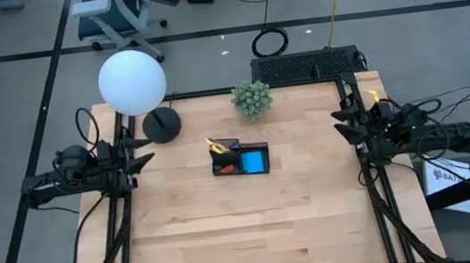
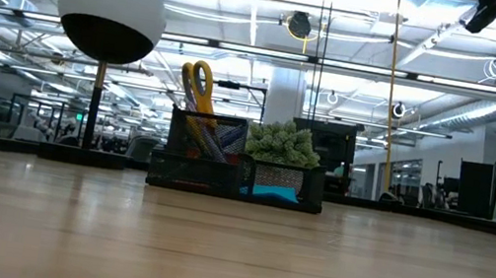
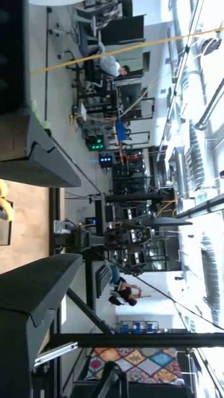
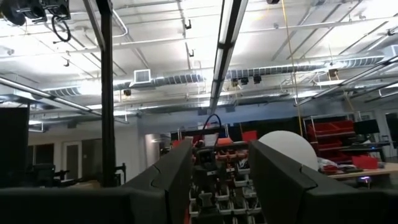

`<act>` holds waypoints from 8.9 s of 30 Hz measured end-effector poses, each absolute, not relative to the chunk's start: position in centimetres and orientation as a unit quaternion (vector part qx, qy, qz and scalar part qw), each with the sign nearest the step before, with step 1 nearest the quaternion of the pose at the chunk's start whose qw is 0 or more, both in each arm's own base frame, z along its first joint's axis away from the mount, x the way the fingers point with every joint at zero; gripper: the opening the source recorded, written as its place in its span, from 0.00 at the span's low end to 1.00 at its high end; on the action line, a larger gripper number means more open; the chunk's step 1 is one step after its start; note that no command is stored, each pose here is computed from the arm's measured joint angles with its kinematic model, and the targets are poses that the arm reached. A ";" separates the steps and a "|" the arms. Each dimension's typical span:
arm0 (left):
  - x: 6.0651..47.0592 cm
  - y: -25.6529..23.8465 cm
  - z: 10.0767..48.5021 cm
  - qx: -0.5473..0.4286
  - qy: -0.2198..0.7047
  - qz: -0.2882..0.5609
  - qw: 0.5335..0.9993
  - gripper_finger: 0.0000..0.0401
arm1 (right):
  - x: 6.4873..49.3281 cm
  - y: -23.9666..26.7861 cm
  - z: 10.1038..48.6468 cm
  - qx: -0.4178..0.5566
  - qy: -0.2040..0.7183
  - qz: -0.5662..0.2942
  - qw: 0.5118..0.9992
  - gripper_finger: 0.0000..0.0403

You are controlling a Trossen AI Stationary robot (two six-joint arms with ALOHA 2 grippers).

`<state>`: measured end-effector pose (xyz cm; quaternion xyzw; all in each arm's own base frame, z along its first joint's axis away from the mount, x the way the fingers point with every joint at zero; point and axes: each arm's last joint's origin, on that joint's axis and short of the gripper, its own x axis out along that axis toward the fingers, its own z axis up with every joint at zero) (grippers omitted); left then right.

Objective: Pick and place office supplies into organizer
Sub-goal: Return to Home Position

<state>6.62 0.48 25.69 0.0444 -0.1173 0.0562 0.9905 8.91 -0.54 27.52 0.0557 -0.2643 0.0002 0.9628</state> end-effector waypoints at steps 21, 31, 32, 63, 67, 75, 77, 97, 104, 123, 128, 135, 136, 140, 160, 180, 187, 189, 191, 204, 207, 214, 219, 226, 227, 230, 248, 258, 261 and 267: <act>6.6 0.5 25.9 0.038 -0.126 0.053 0.990 0.48 | 6.1 -0.1 27.4 0.042 -0.286 0.037 0.957 0.38; 6.6 0.4 25.9 0.036 -0.129 0.050 0.990 0.48 | 6.4 -0.1 26.6 0.033 -0.296 0.035 0.954 0.38; 6.6 0.4 25.9 0.035 -0.130 0.046 0.990 0.48 | 6.5 -0.2 26.3 0.031 -0.303 0.035 0.952 0.38; 8.0 0.3 23.3 0.032 -0.156 0.016 0.987 0.48 | 6.9 -0.6 23.5 0.027 -0.380 -0.044 0.924 0.38; 8.6 0.4 21.7 0.029 -0.189 0.016 0.981 0.48 | 6.9 -0.6 23.5 0.027 -0.380 -0.044 0.924 0.38; 9.0 0.4 20.4 0.038 -0.197 0.018 0.980 0.48 | 6.9 -0.6 23.5 0.027 -0.379 -0.043 0.924 0.38; 9.0 0.4 20.4 0.037 -0.199 0.017 0.979 0.48 | 6.9 -0.6 23.5 0.027 -0.379 -0.043 0.924 0.38; 9.2 0.4 19.9 0.040 -0.173 0.017 0.984 0.48 | 9.1 -0.9 20.1 -0.030 -0.173 -0.081 0.981 0.38; 9.2 0.4 19.8 0.041 -0.169 0.018 0.985 0.48 | 9.5 -1.3 18.0 -0.032 -0.063 -0.144 0.987 0.38; 9.3 0.4 19.6 0.044 -0.158 0.018 0.986 0.48 | 9.6 -0.9 17.1 -0.081 -0.013 -0.067 0.994 0.38; 9.3 0.4 19.7 0.044 -0.158 0.018 0.986 0.48 | 9.7 -0.8 16.9 -0.084 -0.006 -0.060 0.995 0.38; 9.3 0.4 19.5 0.046 -0.151 0.018 0.987 0.48 | 9.7 -0.8 16.9 -0.092 -0.003 -0.061 0.994 0.38; 9.3 0.4 19.4 0.047 -0.146 0.017 0.988 0.48 | 9.7 -0.8 16.9 -0.095 -0.003 -0.061 0.994 0.38; 9.5 0.2 18.9 0.074 -0.119 -0.016 0.990 0.48 | 9.7 -0.8 16.9 -0.098 -0.002 -0.061 0.993 0.38; 9.7 0.7 17.2 0.061 -0.028 0.063 0.996 0.48 | 9.7 -0.8 16.9 -0.098 -0.002 -0.063 0.993 0.38; 9.7 0.6 16.9 0.072 -0.007 0.048 0.996 0.48 | 9.7 -0.8 16.9 -0.098 -0.002 -0.063 0.993 0.38; 9.7 0.6 16.8 0.076 -0.005 0.049 0.996 0.48 | 9.7 -0.8 17.0 -0.098 -0.006 -0.063 0.993 0.38; 9.7 0.6 16.8 0.073 -0.005 0.049 0.996 0.48 | 9.7 -0.8 17.0 -0.098 -0.006 -0.063 0.993 0.38; 9.7 0.6 16.8 0.074 -0.005 0.050 0.996 0.48 | 9.7 -0.8 17.0 -0.098 -0.006 -0.062 0.993 0.38; 9.7 0.6 16.8 0.074 -0.005 0.051 0.996 0.48 | 9.7 -0.8 17.1 -0.125 -0.012 -0.063 0.990 0.38; 9.7 0.6 16.8 0.074 -0.005 0.051 0.996 0.48 | 9.7 -0.8 17.1 -0.125 -0.013 -0.063 0.990 0.38; 9.7 0.6 16.8 0.074 -0.005 0.051 0.996 0.48 | 9.7 -0.8 17.2 -0.120 -0.015 -0.063 0.991 0.38; 9.7 0.6 16.8 0.074 -0.005 0.051 0.996 0.48 | 9.7 -0.8 17.2 -0.097 -0.017 -0.063 0.993 0.38; 9.7 0.6 16.8 0.074 -0.005 0.051 0.996 0.48 | 9.7 -0.8 17.2 -0.080 -0.018 -0.062 0.995 0.38; 9.7 0.6 16.8 0.074 -0.005 0.051 0.996 0.48 | 9.7 -0.8 17.2 -0.078 -0.018 -0.062 0.995 0.38; 9.7 0.6 16.8 0.074 -0.005 0.051 0.996 0.48 | 9.7 -0.8 17.2 -0.050 -0.020 -0.061 0.997 0.38; 9.7 0.6 16.8 0.074 -0.004 0.051 0.996 0.48 | 9.7 -0.8 17.2 -0.019 -0.022 -0.061 0.998 0.38; 9.7 0.6 16.8 0.074 -0.004 0.051 0.996 0.48 | 9.7 -0.8 17.2 -0.019 -0.022 -0.061 0.998 0.38; 9.7 0.6 16.8 0.074 -0.006 0.051 0.996 0.48 | 9.7 -0.8 17.2 -0.019 -0.022 -0.061 0.998 0.38; 9.7 0.6 17.0 0.074 -0.021 0.054 0.996 0.48 | 9.7 -0.8 17.2 -0.019 -0.022 -0.061 0.998 0.38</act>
